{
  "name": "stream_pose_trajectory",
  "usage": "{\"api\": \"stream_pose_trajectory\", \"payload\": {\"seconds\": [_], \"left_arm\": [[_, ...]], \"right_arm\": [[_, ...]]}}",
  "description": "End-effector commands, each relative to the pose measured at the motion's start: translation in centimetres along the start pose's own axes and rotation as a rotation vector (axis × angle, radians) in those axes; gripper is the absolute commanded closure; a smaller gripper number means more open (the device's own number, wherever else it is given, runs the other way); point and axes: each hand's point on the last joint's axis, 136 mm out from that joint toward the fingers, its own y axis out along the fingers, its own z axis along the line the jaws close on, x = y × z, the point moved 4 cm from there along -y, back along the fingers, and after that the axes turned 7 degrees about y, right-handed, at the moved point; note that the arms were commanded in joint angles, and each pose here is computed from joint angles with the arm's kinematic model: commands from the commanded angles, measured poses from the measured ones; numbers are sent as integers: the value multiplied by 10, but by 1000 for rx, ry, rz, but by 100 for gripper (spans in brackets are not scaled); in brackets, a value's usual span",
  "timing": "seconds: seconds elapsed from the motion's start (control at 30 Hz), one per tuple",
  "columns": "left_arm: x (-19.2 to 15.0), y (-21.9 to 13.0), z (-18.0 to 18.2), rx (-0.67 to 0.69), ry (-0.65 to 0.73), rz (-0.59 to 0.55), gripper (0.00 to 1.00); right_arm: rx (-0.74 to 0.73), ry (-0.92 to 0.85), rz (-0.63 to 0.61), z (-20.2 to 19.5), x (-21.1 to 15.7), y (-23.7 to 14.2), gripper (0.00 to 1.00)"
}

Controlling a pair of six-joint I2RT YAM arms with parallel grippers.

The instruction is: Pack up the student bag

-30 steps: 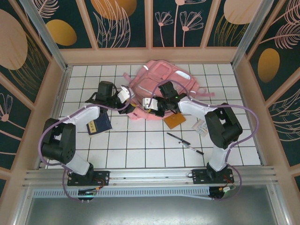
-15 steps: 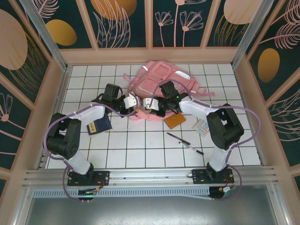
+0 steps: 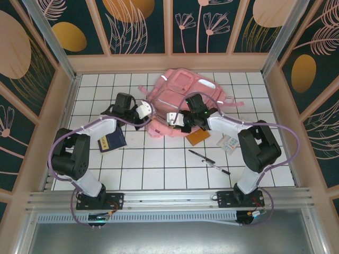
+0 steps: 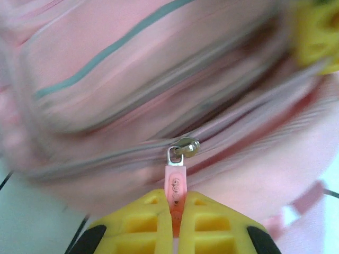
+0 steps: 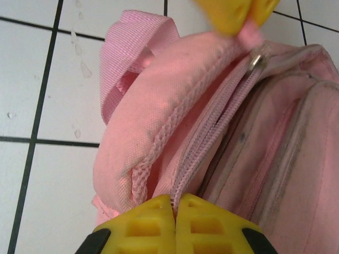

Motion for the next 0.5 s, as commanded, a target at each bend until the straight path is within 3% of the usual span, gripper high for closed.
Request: {"api": "stream_pose_trajectory", "payload": {"seconds": [0.0,0.07,0.1,0.2,0.27,0.37,0.47], "left_arm": [[-16,-18,55,236,-166,48,100],[-13,-20,52,233,-160,27,100],[-17,-19,43,203,-172,17,100],[-8,-23,26,150,-201,-65,100],[-3,-24,15,145,-206,-91,100],[7,-26,1,123,-214,-126,100],[17,-26,-10,82,-256,-190,100]], "right_arm": [[-48,-17,63,0,-16,-9,100],[-70,12,42,-4,-12,-10,100],[-80,42,15,-8,-7,-10,95],[-88,155,-124,-18,20,-16,55],[-71,246,-222,-25,39,-21,40],[-34,372,-325,-36,65,-24,31],[36,505,-332,-40,78,-12,20]]}}
